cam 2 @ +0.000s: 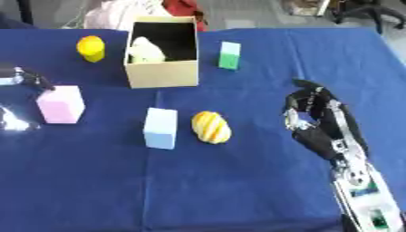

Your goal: Pick up objects on the table and place them in the box.

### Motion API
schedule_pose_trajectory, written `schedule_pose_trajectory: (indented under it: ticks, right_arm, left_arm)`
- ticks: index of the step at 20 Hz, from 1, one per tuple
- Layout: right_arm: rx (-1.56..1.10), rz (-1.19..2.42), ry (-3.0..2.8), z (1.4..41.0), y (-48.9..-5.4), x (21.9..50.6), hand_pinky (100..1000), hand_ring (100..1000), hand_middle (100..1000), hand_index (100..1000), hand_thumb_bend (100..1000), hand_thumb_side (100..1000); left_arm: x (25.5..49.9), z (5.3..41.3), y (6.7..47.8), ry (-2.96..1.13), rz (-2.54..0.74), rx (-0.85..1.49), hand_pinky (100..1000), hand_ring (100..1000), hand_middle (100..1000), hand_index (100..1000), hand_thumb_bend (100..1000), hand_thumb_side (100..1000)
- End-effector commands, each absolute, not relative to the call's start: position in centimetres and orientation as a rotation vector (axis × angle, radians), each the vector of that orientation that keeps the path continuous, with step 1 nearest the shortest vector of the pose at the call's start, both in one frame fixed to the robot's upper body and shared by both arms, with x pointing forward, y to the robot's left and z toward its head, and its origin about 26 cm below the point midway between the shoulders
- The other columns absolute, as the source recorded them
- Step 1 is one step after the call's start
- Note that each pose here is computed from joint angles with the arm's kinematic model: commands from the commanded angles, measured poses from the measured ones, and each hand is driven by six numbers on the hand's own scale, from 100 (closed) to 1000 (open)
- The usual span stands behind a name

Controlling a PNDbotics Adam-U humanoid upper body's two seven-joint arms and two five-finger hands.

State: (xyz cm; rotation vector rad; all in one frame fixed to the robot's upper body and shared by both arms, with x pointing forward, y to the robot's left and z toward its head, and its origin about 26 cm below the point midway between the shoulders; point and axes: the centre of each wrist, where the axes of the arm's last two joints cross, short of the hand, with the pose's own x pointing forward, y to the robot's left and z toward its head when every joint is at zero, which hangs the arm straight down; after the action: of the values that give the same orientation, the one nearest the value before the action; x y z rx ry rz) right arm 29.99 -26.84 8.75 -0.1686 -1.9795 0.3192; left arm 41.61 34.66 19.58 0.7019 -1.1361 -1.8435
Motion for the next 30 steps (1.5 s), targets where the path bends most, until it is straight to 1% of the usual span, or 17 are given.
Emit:
schedule_pose_trajectory:
  ticks: [1, 7, 11, 16, 20, 24, 30]
  right_arm:
    - [-0.177, 0.335, -1.995, 9.4, -27.2, 30.0, 688, 598, 599, 815, 100, 274]
    - [-0.179, 0.332, -1.996, 9.3, -27.2, 30.0, 687, 598, 599, 815, 100, 274]
    - [-0.178, 0.332, -1.995, 9.3, -27.2, 30.0, 687, 598, 599, 815, 100, 275]
    - [-0.176, 0.335, -1.991, 9.2, -27.2, 30.0, 687, 597, 598, 815, 100, 275]
    - [-0.172, 0.335, -1.991, 9.2, -27.1, 30.0, 687, 597, 598, 815, 100, 274]
    - [-0.166, 0.335, -1.991, 9.2, -27.1, 30.0, 687, 597, 598, 814, 100, 276]
    - [-0.161, 0.334, -1.991, 9.2, -27.0, 30.1, 687, 597, 598, 814, 100, 278]
  left_arm:
    - [41.6, 20.8, 34.8, -1.17, -1.839, 0.759, 866, 821, 838, 917, 452, 340]
    - [40.8, 23.2, 34.6, -1.264, -1.816, 0.799, 868, 819, 834, 916, 430, 327]
    - [40.4, 24.3, 34.5, -1.287, -1.804, 0.816, 869, 822, 837, 918, 435, 325]
    - [40.8, 23.0, 34.6, -1.205, -1.842, 0.784, 876, 842, 859, 925, 464, 323]
    - [41.5, 21.9, 34.7, -1.158, -1.861, 0.802, 885, 872, 889, 936, 480, 296]
    - [42.2, 20.7, 34.6, -1.16, -1.859, 0.809, 885, 875, 888, 932, 466, 268]
    - [42.8, 19.4, 34.4, -1.209, -1.848, 0.801, 876, 851, 855, 911, 423, 189]
